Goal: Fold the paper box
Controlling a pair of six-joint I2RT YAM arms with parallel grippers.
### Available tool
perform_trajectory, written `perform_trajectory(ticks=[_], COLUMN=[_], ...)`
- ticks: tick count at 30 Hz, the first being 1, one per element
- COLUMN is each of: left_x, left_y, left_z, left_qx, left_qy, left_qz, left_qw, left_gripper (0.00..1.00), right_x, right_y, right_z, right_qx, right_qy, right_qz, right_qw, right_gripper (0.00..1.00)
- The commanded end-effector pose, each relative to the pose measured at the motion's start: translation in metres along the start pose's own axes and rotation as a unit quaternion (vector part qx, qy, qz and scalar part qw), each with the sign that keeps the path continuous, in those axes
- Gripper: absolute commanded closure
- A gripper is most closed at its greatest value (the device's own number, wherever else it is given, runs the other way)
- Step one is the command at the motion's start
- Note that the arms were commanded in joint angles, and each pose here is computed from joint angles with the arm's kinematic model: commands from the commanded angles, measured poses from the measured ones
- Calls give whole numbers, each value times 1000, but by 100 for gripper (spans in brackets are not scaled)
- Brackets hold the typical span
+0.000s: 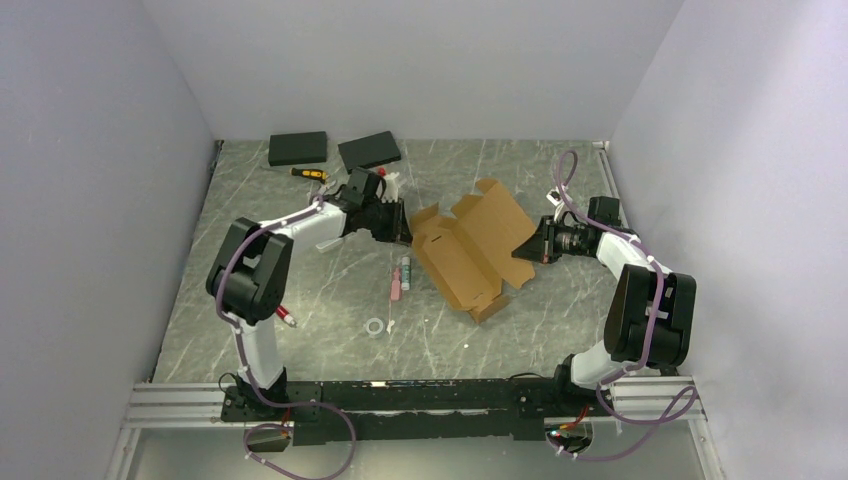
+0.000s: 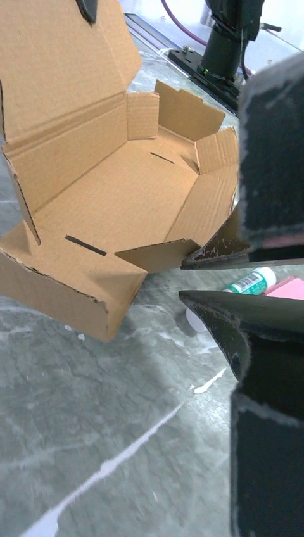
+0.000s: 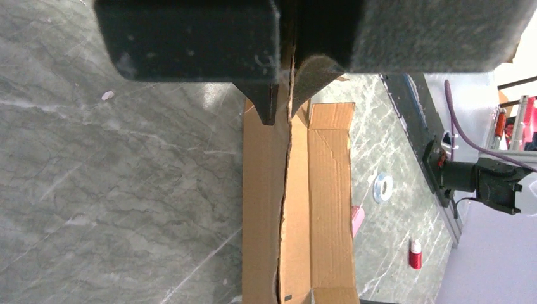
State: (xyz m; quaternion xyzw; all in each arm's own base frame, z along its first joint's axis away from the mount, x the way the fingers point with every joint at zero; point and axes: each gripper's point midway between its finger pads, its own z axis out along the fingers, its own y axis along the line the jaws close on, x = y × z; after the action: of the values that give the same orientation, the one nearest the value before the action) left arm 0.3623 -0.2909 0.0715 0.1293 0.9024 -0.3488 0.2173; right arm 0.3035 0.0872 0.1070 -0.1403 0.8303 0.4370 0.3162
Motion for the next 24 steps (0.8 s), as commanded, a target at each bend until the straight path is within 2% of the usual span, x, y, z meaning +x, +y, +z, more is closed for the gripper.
perform_trajectory(ticks=[1, 13, 24], left_x=[-25, -15, 0], left_y=[-12, -29, -36], left_z=[-26, -8, 3], left_qx=[-7, 68, 86], left_qy=[-56, -13, 28], left_qz=[9, 14, 28], left_qw=[998, 998, 996], left_gripper=[76, 79, 81], right_x=[-20, -19, -17], right_y=[8, 8, 7], right_z=[-4, -2, 1], right_qx=[-3, -3, -1], right_qy=[-14, -11, -3], right_qz=[-44, -45, -48], right_qw=[999, 999, 999], right_gripper=[100, 100, 100])
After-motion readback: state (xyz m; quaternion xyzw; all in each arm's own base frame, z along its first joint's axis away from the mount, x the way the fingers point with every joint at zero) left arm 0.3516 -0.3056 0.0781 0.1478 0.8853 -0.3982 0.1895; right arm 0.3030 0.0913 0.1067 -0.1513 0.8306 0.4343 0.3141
